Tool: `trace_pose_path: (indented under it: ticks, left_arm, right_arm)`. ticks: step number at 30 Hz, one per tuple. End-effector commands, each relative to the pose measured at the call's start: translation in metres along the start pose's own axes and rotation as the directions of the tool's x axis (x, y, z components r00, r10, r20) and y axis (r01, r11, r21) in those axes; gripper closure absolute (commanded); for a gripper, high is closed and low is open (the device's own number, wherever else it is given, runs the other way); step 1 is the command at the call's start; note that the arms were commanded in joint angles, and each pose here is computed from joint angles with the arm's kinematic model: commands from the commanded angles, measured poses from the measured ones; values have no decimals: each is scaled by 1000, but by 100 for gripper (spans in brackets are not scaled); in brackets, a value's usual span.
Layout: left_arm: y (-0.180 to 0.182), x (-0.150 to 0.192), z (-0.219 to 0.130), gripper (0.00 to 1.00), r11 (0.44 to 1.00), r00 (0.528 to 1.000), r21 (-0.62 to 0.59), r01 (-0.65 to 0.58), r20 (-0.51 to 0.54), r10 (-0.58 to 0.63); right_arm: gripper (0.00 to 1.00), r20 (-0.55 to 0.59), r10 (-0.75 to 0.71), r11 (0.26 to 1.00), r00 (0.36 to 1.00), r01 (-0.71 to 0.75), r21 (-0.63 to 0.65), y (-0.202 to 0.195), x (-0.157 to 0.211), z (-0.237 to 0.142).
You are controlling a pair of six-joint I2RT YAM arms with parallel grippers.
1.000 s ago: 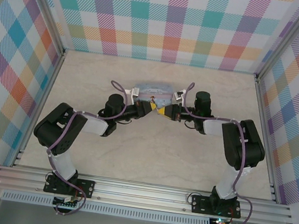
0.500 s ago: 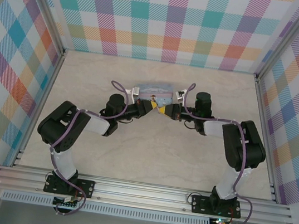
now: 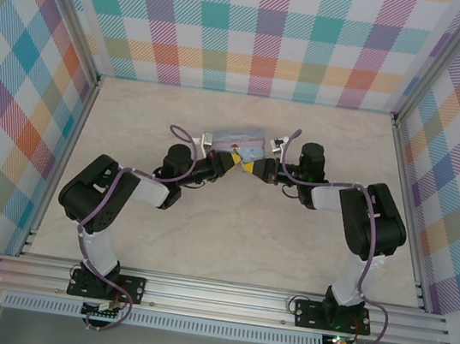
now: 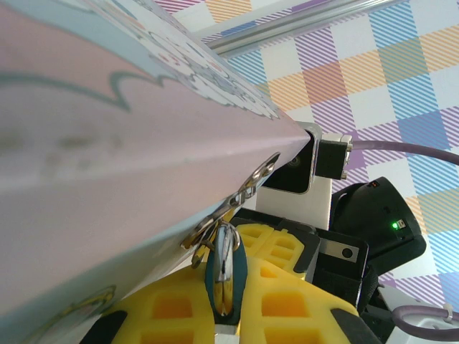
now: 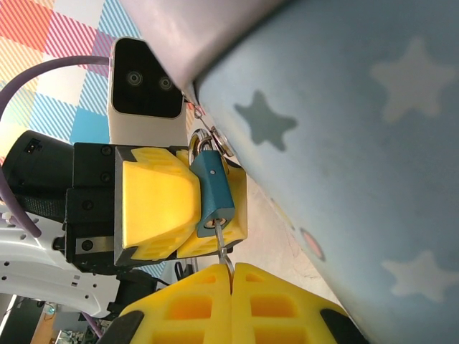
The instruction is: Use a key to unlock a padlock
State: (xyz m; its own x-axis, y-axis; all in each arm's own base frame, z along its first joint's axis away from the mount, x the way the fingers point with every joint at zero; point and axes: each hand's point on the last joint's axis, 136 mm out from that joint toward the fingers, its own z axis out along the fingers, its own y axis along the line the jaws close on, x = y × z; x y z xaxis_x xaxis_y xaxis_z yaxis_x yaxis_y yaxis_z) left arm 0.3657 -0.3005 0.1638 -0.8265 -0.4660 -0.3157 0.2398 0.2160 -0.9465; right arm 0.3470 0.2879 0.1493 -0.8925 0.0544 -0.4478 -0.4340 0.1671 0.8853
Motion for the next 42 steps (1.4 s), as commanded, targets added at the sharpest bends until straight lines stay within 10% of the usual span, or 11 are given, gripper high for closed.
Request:
trace_pose_path:
  ticks: [1, 33, 42]
  left_arm:
    - [-55, 34, 3, 100, 980, 981, 188, -70, -163, 102]
    - [-19, 55, 15, 100, 989, 968, 116, -89, -224, 113]
    - [1, 34, 13, 100, 995, 986, -27, -95, -140, 91]
  right_arm:
    - [97, 72, -112, 993, 991, 113, -18, 14, -26, 7]
    - [96, 124, -168, 980, 978, 179, -88, 58, -54, 32]
    - [80, 113, -132, 991, 985, 127, 50, 25, -28, 2]
